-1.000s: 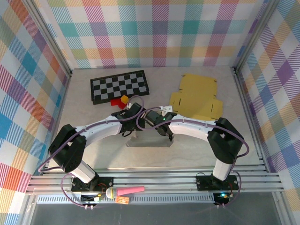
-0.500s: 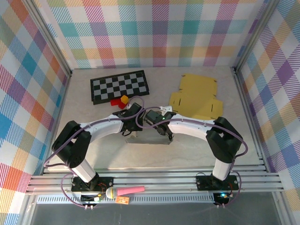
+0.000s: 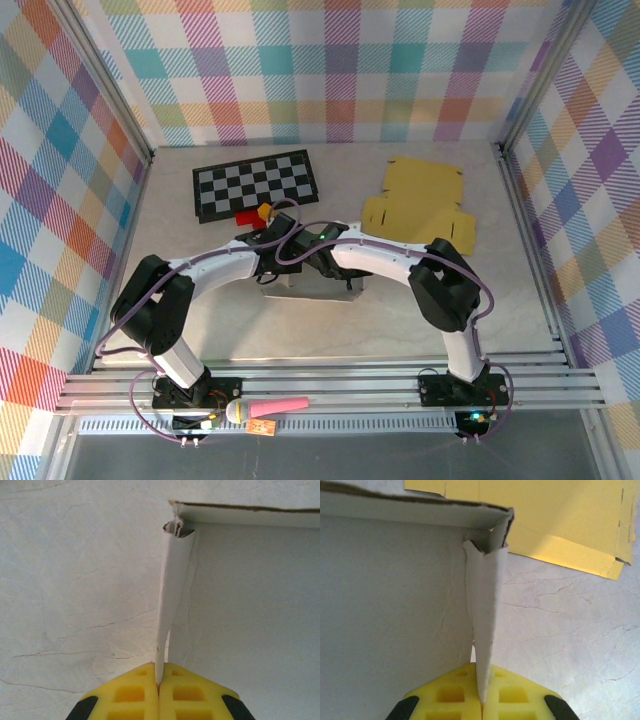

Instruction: Fold the paper box

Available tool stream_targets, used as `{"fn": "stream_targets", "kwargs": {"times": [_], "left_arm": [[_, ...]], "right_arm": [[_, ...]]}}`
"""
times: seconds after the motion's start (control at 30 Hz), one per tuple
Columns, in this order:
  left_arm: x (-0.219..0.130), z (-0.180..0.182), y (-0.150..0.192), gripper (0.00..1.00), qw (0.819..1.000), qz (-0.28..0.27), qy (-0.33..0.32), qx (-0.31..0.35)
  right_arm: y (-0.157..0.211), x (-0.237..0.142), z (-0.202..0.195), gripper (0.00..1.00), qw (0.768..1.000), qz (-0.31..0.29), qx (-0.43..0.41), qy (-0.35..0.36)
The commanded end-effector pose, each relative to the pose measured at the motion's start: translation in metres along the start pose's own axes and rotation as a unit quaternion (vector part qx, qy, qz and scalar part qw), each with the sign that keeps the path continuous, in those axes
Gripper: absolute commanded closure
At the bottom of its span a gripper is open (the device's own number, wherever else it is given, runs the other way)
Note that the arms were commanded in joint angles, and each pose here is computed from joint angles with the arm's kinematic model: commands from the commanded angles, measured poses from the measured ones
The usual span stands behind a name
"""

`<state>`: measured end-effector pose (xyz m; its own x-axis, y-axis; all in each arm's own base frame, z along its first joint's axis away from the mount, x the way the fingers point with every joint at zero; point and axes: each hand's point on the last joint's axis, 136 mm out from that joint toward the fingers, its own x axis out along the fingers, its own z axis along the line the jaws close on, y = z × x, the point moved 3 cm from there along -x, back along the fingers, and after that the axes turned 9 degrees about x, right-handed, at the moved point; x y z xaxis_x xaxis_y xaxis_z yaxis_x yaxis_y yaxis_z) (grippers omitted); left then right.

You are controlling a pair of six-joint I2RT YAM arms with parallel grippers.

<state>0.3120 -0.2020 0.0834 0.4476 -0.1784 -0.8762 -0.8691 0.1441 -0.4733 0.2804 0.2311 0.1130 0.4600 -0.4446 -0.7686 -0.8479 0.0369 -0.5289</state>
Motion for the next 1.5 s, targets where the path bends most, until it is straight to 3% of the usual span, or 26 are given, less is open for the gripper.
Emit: {"fn": "stream_targets", "kwargs": {"times": [0.0,0.2,0.33,0.57,0.67,0.83,0.97,1.2,1.33,1.47], "left_arm": [[-0.007,-0.01,-0.007,1.0,1.0,-0.019,-0.003,0.011],[-0.013,-0.007,-0.01,1.0,0.999,-0.026,-0.009,0.04],[-0.017,-0.007,-0.013,1.0,0.997,-0.03,-0.012,0.069],[-0.021,-0.006,-0.018,1.0,0.993,-0.029,-0.02,0.112],[-0.023,-0.008,-0.021,1.0,0.991,-0.03,-0.02,0.128],[-0.024,-0.01,-0.023,1.0,0.987,-0.027,-0.018,0.156],[-0.025,-0.012,-0.023,1.0,0.981,-0.022,-0.024,0.193],[-0.018,-0.014,-0.023,1.0,0.963,0.016,-0.038,0.268],[-0.01,-0.018,-0.033,1.0,0.957,0.034,-0.05,0.284],[0.003,-0.023,-0.041,0.86,0.957,0.061,-0.057,0.276]], "right_arm": [[0.008,0.005,0.001,1.0,1.0,0.018,0.0,-0.01],[-0.004,-0.013,-0.006,1.0,0.995,0.037,0.045,-0.079],[-0.006,-0.018,-0.01,0.73,0.988,0.078,0.062,-0.12],[-0.022,-0.046,-0.021,0.53,0.977,0.082,0.06,-0.186],[-0.035,-0.052,-0.028,0.52,0.973,0.052,0.028,-0.225],[-0.055,-0.046,-0.028,0.5,0.941,-0.022,-0.107,-0.321],[-0.066,-0.031,-0.032,0.45,0.921,-0.068,-0.18,-0.34],[-0.063,-0.017,-0.024,0.41,0.9,-0.046,-0.194,-0.387],[-0.058,-0.01,-0.022,0.39,0.908,-0.015,-0.168,-0.383],[-0.053,-0.007,-0.024,0.38,0.917,0.012,-0.136,-0.376]]}}
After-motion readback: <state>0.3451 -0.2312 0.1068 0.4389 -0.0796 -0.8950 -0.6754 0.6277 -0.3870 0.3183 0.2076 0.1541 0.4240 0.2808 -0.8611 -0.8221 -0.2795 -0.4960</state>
